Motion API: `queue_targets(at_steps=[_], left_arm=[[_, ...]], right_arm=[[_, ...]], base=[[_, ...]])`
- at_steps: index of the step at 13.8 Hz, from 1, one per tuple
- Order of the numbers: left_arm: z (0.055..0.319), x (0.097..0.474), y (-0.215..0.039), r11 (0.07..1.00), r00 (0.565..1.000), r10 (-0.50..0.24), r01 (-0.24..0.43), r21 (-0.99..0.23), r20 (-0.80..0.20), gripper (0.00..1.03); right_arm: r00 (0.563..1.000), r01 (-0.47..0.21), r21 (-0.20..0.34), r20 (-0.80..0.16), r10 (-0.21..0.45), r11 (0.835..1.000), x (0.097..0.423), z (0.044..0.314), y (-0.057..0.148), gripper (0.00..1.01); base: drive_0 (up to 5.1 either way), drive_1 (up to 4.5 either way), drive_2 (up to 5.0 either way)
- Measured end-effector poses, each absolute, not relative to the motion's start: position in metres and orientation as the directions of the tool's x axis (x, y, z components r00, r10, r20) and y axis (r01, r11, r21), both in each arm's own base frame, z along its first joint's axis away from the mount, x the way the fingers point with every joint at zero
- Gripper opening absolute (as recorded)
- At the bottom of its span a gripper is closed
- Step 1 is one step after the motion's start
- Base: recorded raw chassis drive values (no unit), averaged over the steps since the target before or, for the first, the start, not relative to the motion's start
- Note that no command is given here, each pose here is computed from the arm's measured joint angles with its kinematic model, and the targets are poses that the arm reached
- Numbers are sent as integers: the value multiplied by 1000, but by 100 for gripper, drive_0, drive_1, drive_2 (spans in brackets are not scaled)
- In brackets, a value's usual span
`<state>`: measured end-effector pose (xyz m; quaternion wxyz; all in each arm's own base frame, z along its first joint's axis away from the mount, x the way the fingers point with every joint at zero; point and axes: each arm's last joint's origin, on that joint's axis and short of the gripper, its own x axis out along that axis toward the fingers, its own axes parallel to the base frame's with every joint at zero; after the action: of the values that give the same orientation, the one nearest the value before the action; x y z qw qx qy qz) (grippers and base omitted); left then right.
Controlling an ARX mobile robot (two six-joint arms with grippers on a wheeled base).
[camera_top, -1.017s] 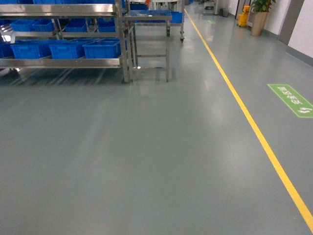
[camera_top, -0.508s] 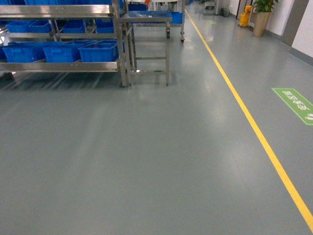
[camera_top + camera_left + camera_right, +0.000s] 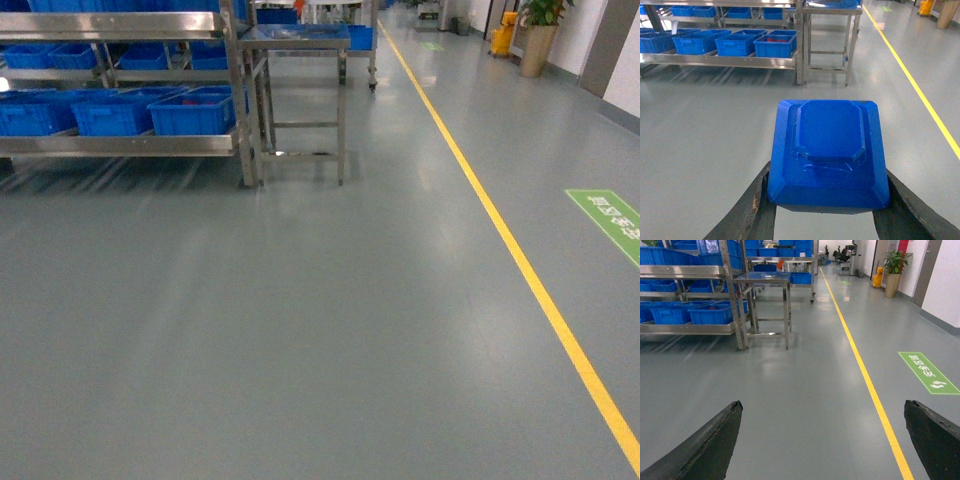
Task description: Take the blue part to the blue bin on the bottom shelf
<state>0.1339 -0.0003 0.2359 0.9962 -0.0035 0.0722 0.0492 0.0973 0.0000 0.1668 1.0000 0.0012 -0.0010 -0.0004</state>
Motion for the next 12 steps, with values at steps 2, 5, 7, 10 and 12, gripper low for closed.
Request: queue_targets(at_steps=[2,5,7,10,12], left_arm=[[236,134,0,995,985,97,-98,0,-144,45],[236,134,0,995,985,97,-98,0,-145,45],[236,134,0,995,985,98,-99,0,-143,45],[236,134,0,995,985,98,-99,0,-143,45],[236,134,0,995,985,97,-98,0,-143,45]], right_arm=[[1000,1,2,4,-1,1000,97,167,0,98],[1000,0,2,2,0,1000,97,167,0,98],[1000,0,2,2,0,1000,97,167,0,98],[1000,0,2,4,0,1000,97,167,0,98],[1000,0,2,2,0,1000,97,167,0,98]], base=[[5,405,-395],[14,414,-386],[10,410,-390],[-3,397,-403],[-6,394,-406]])
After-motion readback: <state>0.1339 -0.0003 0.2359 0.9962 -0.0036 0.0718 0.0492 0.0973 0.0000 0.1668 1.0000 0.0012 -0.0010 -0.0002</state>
